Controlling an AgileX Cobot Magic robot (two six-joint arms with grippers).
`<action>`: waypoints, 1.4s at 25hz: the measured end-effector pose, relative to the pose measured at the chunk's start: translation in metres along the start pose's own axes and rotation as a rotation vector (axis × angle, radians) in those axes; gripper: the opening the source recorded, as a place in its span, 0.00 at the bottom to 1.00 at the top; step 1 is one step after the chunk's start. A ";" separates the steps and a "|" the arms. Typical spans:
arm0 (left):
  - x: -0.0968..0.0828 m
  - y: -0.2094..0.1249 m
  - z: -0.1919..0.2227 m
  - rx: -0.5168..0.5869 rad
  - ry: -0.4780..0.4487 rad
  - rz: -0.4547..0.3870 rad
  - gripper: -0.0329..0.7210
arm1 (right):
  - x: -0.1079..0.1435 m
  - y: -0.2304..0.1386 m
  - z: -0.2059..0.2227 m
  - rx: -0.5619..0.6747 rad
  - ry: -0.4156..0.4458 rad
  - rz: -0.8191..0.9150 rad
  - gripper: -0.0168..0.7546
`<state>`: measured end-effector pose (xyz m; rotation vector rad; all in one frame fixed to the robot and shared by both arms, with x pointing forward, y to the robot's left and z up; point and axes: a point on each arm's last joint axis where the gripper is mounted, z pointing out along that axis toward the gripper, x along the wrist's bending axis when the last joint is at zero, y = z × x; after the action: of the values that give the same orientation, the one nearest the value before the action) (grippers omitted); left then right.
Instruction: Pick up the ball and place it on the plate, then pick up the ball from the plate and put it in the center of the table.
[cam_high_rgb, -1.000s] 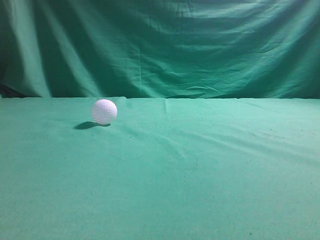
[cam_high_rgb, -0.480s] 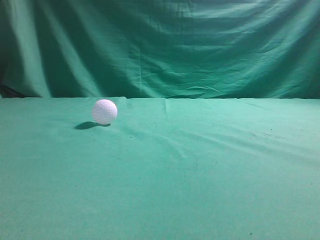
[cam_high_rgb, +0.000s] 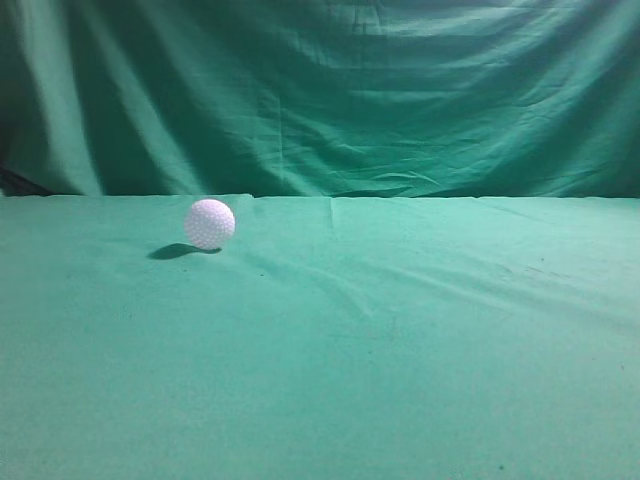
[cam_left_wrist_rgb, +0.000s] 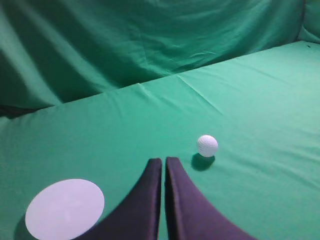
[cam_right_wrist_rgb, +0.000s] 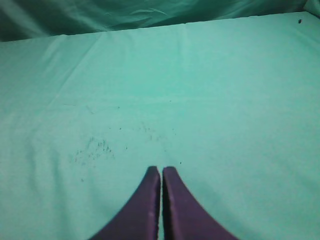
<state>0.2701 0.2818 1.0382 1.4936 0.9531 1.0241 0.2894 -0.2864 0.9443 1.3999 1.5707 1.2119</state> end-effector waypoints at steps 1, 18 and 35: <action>0.000 -0.008 0.003 -0.006 0.012 -0.002 0.04 | 0.000 0.000 0.000 0.000 0.000 0.000 0.02; 0.005 -0.071 0.027 0.005 0.115 0.000 0.04 | 0.000 0.000 0.000 0.002 0.000 0.000 0.02; 0.006 -0.087 0.025 0.186 0.127 -0.052 0.04 | 0.000 0.000 0.000 0.002 0.000 -0.001 0.02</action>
<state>0.2915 0.2921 0.9503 1.5615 1.1987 1.0246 0.2893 -0.2864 0.9441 1.4005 1.5729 1.2102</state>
